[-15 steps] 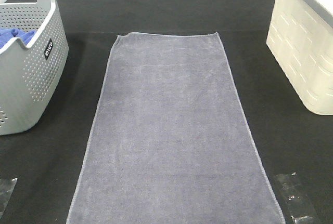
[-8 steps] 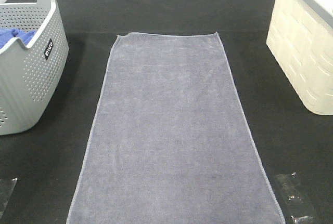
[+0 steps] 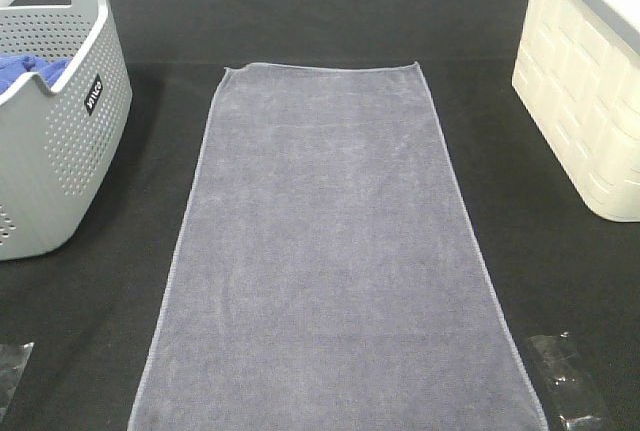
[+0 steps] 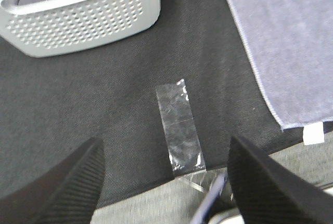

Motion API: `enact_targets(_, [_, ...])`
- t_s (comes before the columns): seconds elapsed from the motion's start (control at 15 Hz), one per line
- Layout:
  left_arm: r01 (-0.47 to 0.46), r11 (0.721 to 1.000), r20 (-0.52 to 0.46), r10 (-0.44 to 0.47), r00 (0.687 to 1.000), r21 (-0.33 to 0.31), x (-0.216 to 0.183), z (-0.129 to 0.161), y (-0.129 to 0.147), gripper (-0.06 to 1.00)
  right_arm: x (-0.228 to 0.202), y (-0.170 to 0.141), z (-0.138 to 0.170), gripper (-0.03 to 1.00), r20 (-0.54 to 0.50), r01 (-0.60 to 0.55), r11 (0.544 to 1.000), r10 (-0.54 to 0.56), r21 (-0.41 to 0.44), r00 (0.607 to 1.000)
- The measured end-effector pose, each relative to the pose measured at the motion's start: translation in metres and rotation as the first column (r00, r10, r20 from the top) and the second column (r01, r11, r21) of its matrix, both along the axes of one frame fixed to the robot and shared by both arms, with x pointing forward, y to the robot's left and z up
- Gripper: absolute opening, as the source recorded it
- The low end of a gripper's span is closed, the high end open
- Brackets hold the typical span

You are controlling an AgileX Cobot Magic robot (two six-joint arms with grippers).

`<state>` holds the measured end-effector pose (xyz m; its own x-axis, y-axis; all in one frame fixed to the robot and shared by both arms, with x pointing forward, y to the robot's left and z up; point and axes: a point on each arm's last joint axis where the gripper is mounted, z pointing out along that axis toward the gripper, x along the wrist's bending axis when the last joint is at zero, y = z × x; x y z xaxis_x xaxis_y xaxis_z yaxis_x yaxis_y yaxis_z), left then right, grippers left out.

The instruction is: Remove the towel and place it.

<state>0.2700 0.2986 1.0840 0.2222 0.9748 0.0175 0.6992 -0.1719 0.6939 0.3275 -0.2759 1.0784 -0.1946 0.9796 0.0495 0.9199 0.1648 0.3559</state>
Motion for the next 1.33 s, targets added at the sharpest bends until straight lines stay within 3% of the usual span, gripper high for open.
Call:
enact_targets(0.2, [0.038,0.999,0.049,-0.038,0.998,-0.005,-0.015,-0.012,0.003,0.65,-0.023,-0.005,-0.016,0.78,0.025,-0.008,1.000,0.007,0.002,1.000])
enact_targets(0.33, [0.072,0.997,0.065,-0.071,0.995,-0.009,-0.023,-0.025,0.003,0.65,-0.043,-0.009,-0.029,0.78,0.105,-0.049,0.999,0.049,0.000,0.993])
enact_targets(0.53, [0.175,0.984,0.145,-0.169,0.975,-0.027,-0.019,-0.028,-0.006,0.65,-0.066,-0.007,-0.029,0.78,0.305,-0.161,0.986,0.143,0.035,0.942])
enact_targets(0.73, [0.206,0.978,0.171,-0.197,0.965,-0.035,-0.015,-0.033,-0.010,0.65,-0.075,-0.004,-0.032,0.78,0.413,-0.232,0.971,0.189,0.055,0.891])
enact_targets(1.33, [0.261,0.965,0.184,-0.251,0.950,-0.032,-0.016,-0.032,-0.013,0.65,-0.074,-0.006,-0.032,0.78,0.424,-0.202,0.978,0.164,0.047,0.891])
